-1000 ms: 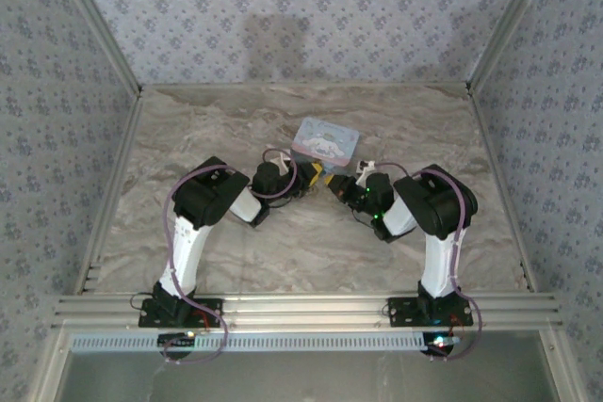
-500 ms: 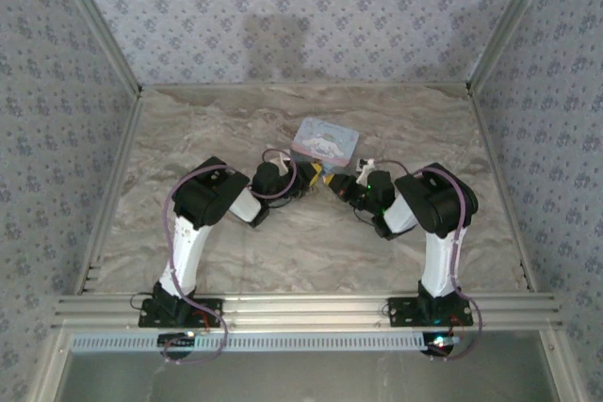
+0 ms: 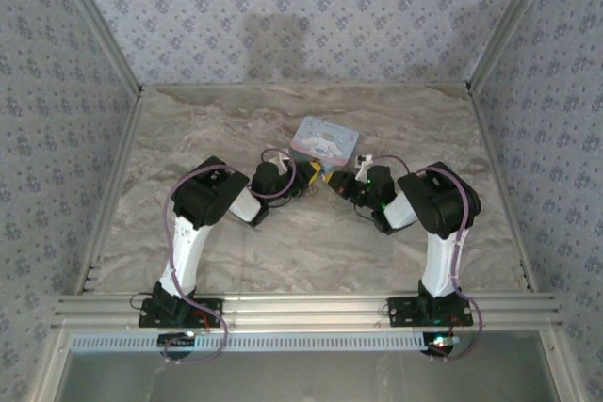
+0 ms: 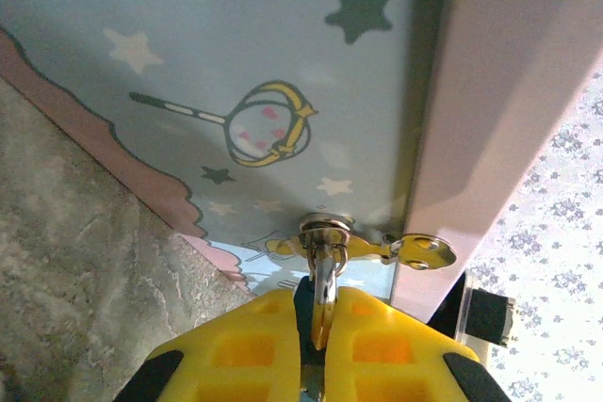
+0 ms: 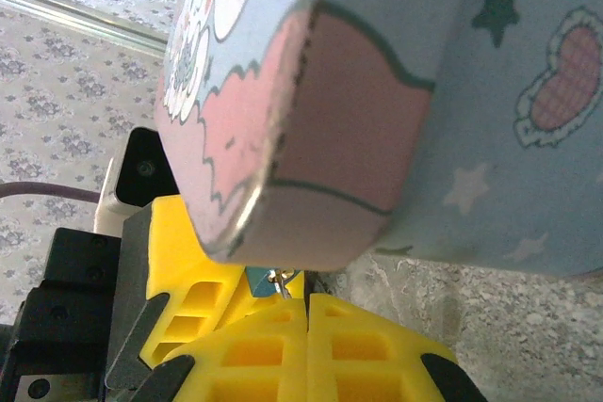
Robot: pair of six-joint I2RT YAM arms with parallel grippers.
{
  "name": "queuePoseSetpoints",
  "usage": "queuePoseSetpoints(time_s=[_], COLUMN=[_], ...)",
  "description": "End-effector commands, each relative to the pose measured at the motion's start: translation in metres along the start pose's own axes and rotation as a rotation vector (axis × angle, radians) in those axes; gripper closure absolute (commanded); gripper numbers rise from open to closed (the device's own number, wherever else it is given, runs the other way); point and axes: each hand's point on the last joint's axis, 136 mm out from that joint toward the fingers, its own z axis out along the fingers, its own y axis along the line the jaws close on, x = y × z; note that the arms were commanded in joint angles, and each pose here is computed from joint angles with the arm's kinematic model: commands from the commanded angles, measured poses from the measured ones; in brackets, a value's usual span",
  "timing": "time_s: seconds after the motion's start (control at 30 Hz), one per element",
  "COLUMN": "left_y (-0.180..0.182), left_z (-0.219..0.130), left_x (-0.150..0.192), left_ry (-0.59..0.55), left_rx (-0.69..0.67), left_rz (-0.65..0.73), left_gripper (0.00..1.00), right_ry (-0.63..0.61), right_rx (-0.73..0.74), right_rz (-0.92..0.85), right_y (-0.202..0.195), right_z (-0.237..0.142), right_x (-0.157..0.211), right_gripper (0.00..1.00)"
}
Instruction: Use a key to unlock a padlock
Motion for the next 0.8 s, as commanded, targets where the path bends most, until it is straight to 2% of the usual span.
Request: queuePoseSetpoints(time_s=[0.0, 0.1, 0.27, 0.47, 0.67, 0.77], left_y=[0.032, 0.032, 0.033, 0.035, 0.036, 0.034], left_z=[-0.005, -0.005, -0.005, -0.005, -0.006, -0.006], left_x=[0.064, 0.063, 0.063, 0.063, 0.063, 0.063], left_ry=[0.245, 0.240, 0.239, 0.238, 0.238, 0.238], left_rx=[-0.085, -0.085, -0.086, -0.089, -0.088, -0.084], left_rz=[-0.061, -0.064, -0.064, -0.068, -0.069, -0.070], left_gripper=[1.00, 1.00, 1.00, 1.00, 1.00, 1.00], right_ry=[-0.054, -0.069, -0.048, -0.056, -0.078, -0.067], right_rx=[-0.057, -0.063, 0.010, 0.051, 0.023, 0.018], right_rz=[-0.050, -0.030, -0.167, -0.234, -0.172, -0.197], right_y=[0.023, 0.021, 0.025, 0.025, 0.024, 0.027], right_z=[0.012, 0.013, 0.014, 0.010, 0.005, 0.007], right_x=[-0.020, -0.017, -0.006, -0.006, -0.018, -0.018], right_gripper=[1.00, 1.00, 1.00, 1.00, 1.00, 1.00])
